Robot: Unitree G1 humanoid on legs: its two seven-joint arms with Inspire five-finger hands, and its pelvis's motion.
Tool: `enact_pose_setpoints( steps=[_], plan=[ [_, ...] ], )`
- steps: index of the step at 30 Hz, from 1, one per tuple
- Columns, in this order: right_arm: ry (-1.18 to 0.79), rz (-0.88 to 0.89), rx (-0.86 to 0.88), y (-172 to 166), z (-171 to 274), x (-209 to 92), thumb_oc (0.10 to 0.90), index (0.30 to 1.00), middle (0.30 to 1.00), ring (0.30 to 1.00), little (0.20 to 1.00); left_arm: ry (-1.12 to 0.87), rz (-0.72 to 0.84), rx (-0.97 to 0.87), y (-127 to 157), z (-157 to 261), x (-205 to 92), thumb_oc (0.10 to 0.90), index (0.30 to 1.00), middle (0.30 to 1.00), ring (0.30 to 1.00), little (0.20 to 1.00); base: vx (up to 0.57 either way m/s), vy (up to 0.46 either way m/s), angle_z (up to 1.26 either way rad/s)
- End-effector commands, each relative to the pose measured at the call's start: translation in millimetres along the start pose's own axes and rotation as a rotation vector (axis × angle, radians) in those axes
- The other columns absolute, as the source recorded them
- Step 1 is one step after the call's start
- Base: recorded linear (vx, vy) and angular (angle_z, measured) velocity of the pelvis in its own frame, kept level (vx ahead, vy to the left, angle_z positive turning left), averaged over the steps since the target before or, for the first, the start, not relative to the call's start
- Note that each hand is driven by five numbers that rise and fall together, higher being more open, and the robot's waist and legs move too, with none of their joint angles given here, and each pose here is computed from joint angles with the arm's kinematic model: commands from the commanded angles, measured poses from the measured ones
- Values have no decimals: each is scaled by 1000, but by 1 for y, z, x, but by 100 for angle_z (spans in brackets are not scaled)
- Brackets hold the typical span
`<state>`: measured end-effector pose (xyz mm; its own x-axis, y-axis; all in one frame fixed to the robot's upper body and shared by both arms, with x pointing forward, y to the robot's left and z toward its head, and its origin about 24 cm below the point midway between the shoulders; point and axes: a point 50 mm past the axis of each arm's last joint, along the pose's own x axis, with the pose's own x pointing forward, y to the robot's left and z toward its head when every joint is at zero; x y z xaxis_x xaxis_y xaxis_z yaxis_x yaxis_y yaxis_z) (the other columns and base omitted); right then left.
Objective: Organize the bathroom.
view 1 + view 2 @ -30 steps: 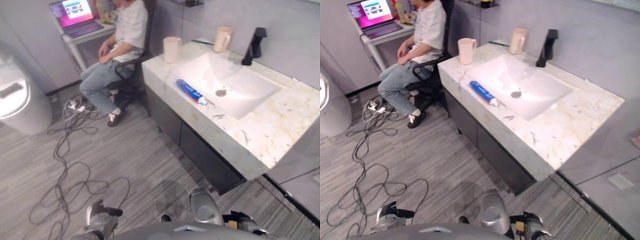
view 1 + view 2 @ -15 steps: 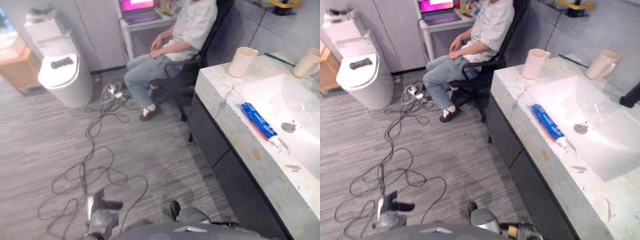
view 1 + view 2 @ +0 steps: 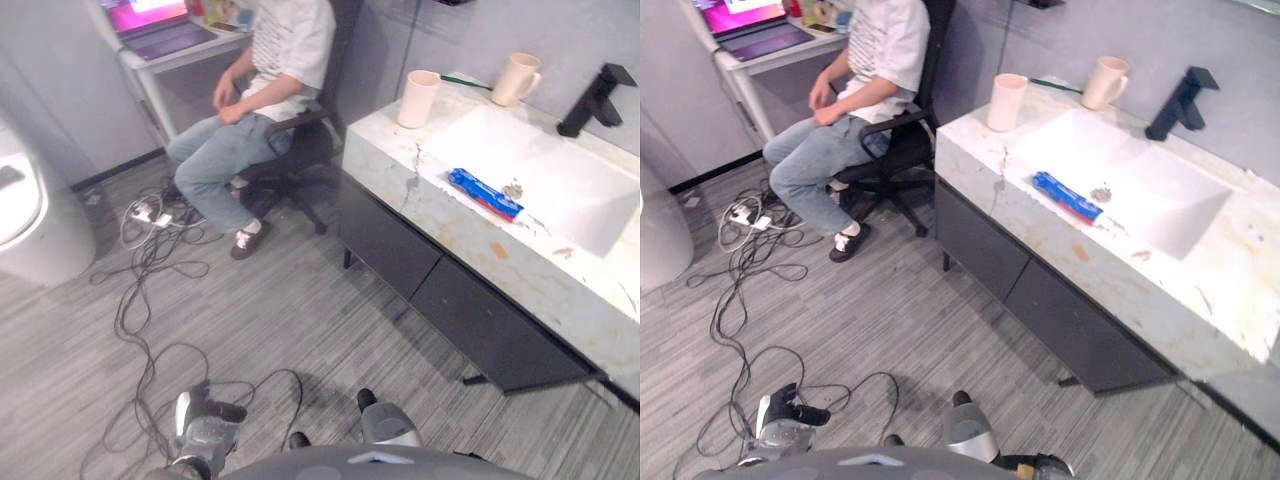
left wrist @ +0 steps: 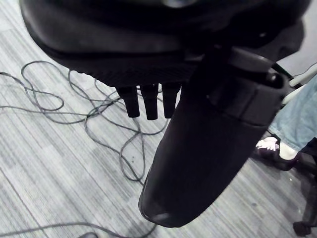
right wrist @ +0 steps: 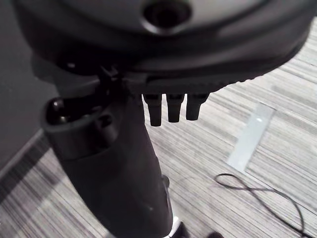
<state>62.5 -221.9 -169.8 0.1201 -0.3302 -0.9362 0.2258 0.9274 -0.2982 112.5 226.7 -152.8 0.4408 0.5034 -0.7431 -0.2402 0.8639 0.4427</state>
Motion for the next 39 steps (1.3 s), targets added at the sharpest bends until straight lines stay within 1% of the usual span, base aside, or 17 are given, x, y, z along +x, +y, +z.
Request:
enact_pose_setpoints(
  steps=[1, 5, 8, 9, 11, 13, 19, 23, 28, 31, 33, 39],
  plan=[
    [-115, -45, -106, -20, 28, 2, 800, 900, 900, 900, 900, -71, 107, -99, 29, 16, 10, 800, 900, 900, 900, 900, 195, 190, -110],
    [-118, -42, -162, -13, 32, 1, 800, 900, 900, 900, 900, -51, 151, -137, 36, 6, 8, 800, 900, 900, 900, 900, 246, 193, -84],
    [-81, -54, -78, -17, 22, 2, 800, 900, 900, 900, 900, -102, 123, -86, 33, 15, 9, 800, 900, 900, 900, 900, 197, 123, -37],
    [-63, -77, -41, -22, 20, 3, 800, 900, 900, 900, 900, -127, 95, -70, 28, 21, 9, 800, 900, 900, 900, 900, 216, 141, 64],
    [-51, -86, -12, -24, 19, 3, 800, 900, 900, 900, 900, -159, 76, -37, 23, 26, 8, 800, 900, 900, 900, 900, 162, 81, 118],
    [-55, -78, -3, -24, 22, 3, 800, 900, 900, 900, 900, -168, 78, -42, 20, 27, 7, 800, 900, 900, 900, 900, 130, -6, 36],
    [-103, -49, 36, -19, 34, 2, 800, 900, 900, 900, 900, -145, 147, -50, 23, 24, 7, 800, 900, 900, 900, 900, 146, 70, -58],
    [-102, -50, 9, -22, 29, 2, 800, 900, 900, 900, 900, -94, 187, -57, 28, 21, 8, 800, 900, 900, 900, 900, 190, 271, -87],
    [-101, -65, 25, -32, 19, 4, 800, 900, 900, 900, 900, -102, 160, -24, 23, 23, 8, 800, 900, 900, 900, 900, 95, 334, -92],
    [-116, -76, 70, -33, 22, 3, 800, 900, 900, 900, 900, -125, 102, 35, 13, 24, 6, 800, 900, 900, 900, 900, 19, 353, -35],
    [-132, -71, 65, -33, 24, 3, 800, 900, 900, 900, 900, -132, 74, 83, 10, 23, 6, 800, 900, 900, 900, 900, 26, 245, -47],
    [-203, -46, -20, -29, 33, 2, 800, 900, 900, 900, 900, -82, 111, 78, 18, 14, 6, 800, 900, 900, 900, 900, -66, 191, -87]
  ],
)
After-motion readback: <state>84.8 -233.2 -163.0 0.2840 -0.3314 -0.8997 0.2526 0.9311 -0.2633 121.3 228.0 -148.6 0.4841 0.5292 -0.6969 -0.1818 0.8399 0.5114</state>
